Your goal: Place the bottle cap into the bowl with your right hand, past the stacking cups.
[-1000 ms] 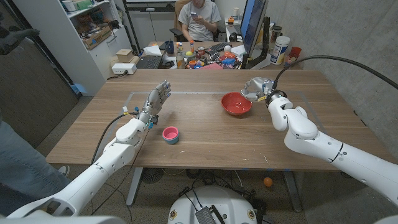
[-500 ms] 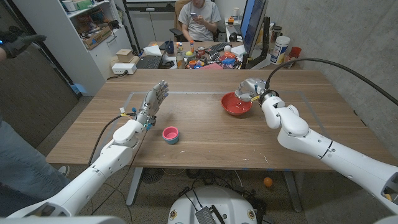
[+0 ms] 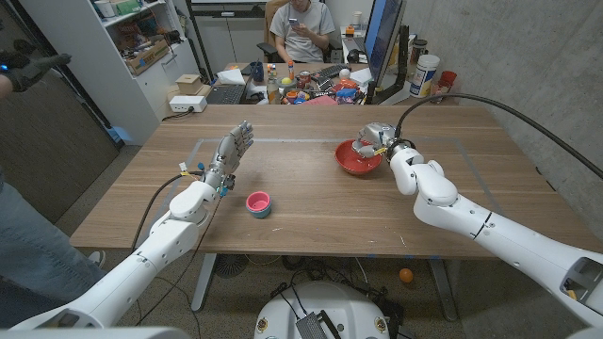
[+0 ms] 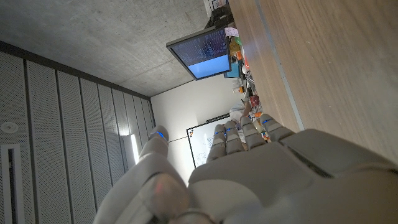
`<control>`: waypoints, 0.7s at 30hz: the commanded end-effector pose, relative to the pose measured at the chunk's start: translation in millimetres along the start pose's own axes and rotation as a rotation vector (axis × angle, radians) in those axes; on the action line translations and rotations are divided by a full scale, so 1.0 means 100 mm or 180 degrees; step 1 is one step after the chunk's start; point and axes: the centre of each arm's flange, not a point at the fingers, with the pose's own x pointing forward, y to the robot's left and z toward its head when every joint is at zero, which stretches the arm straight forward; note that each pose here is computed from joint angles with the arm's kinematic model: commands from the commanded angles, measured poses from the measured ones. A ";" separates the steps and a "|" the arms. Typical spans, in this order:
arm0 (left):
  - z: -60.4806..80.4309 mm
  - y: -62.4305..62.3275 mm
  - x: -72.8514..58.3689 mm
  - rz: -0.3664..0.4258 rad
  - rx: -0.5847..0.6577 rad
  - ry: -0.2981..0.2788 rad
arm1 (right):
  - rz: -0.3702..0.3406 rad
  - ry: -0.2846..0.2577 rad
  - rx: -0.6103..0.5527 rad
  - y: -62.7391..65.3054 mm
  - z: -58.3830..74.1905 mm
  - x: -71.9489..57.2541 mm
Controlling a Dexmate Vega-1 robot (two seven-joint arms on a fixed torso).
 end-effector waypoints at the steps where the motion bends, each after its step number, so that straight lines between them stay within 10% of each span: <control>1: -0.04 0.02 -0.01 0.0017 0.0010 0.0048 | 0.0037 0.0000 0.0004 0.12 0.05 0.03; 21: -0.06 0.04 -0.04 0.0057 0.0025 0.0087 | 0.0212 0.0089 -0.0043 0.26 0.00 0.16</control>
